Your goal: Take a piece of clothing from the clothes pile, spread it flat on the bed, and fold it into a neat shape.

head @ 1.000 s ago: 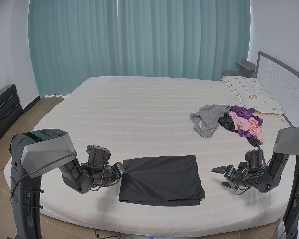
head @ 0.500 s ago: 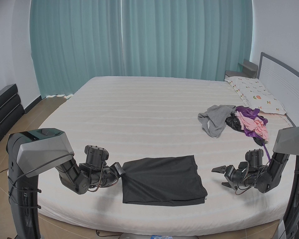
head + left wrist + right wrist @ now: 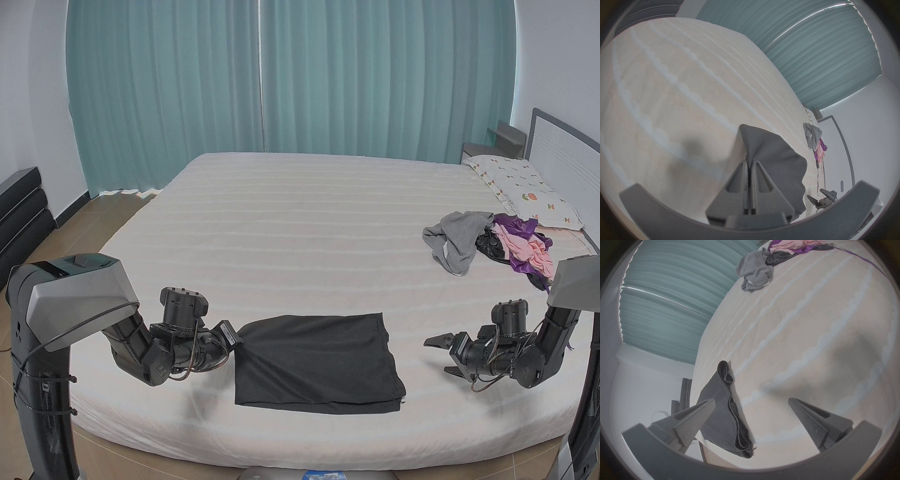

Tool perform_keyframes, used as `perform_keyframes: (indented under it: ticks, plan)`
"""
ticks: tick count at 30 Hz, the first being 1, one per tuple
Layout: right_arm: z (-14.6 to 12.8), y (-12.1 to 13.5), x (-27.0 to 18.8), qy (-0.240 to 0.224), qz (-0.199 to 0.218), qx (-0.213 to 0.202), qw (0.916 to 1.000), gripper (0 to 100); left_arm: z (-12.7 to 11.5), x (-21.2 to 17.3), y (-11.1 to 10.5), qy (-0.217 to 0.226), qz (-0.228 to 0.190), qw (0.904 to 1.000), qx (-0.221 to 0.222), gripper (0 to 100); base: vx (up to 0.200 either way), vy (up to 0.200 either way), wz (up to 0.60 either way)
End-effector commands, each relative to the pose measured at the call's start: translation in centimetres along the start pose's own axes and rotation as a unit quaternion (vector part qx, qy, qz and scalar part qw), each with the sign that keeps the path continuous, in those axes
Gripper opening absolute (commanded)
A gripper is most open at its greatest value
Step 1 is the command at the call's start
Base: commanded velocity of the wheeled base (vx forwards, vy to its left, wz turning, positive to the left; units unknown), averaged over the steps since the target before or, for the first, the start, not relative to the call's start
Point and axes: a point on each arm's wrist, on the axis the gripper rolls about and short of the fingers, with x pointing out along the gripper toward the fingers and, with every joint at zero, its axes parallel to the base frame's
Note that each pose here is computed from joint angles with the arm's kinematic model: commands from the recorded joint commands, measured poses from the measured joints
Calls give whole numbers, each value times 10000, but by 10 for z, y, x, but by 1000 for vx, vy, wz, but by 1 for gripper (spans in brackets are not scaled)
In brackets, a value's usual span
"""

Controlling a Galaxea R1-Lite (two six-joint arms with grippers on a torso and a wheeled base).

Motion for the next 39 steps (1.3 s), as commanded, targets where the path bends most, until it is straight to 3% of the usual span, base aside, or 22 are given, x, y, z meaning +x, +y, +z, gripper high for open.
perform_keyframes:
  ticks: [1,24,39]
  plan:
    - [0,0,0,6,-4,5,10000,100,4,-2,2,-48,16,10000,-35,0,0,0,0]
    - [0,0,0,1,1,2,10000,100,4,-7,3,-73,73,9999,-63,0,0,0,0]
    - [0,0,0,7,6,2,10000,100,0,-9,7,-1,161,9998,-78,0,0,200,0]
